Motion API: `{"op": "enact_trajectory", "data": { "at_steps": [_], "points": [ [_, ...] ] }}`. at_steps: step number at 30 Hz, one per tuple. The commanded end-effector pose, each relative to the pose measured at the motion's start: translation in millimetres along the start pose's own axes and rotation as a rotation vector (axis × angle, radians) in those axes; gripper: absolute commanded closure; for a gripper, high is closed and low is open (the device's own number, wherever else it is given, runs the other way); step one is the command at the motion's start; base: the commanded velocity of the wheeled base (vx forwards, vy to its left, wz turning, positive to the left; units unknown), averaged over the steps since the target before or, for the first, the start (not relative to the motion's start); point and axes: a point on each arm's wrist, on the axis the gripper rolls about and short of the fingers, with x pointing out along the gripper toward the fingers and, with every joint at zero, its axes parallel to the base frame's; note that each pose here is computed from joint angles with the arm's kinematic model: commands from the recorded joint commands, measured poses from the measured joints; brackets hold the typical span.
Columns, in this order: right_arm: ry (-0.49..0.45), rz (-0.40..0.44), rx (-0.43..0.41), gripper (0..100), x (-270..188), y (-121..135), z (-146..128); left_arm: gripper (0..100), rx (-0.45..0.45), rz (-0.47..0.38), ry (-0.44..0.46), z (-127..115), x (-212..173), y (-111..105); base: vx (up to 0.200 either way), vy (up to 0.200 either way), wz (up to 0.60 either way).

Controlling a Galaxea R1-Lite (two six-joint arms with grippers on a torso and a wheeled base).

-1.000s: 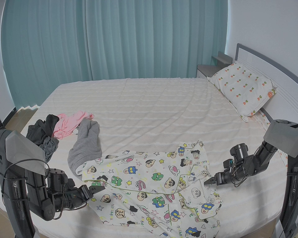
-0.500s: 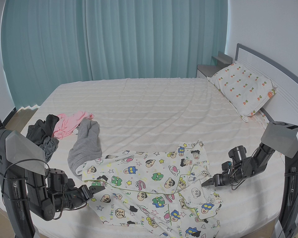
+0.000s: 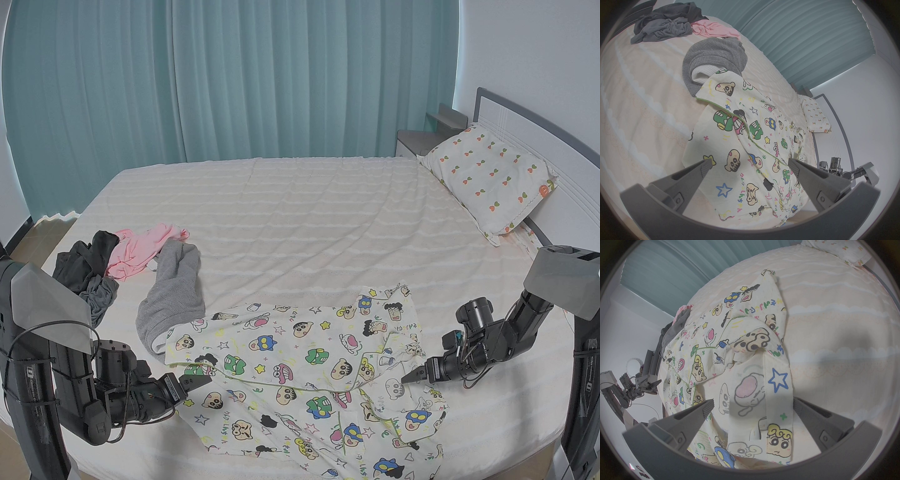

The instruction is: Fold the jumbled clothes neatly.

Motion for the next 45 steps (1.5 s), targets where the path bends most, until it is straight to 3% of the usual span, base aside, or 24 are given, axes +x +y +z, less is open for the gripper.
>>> {"op": "enact_trajectory", "data": {
  "at_steps": [1,9,10,28,39,45],
  "points": [
    [-0.004,0.002,-0.003,0,0,1,1,0,-0.001,0.001,0.001,0,0,0,0.000,0.000,0.00],
    [-0.006,0.004,0.001,0,0,2,2,0,-0.001,0.002,0.000,0,0,0,0.000,0.000,0.00],
    [-0.005,0.004,0.001,100,0,1,1,0,-0.001,0.002,0.000,0,0,0,0.000,0.000,0.00],
    [-0.003,-0.002,0.010,100,-1,-1,0,0,-0.001,0.002,0.000,0,0,0,0.000,0.000,0.00],
    [-0.108,-0.037,0.049,100,-42,-16,11,0,-0.001,0.001,-0.001,0,0,0,0.000,0.000,0.00],
    [-0.135,-0.108,0.076,100,-53,-26,11,0,0.001,0.001,-0.001,0,0,0,0.000,0.000,0.00]
  ]
}}
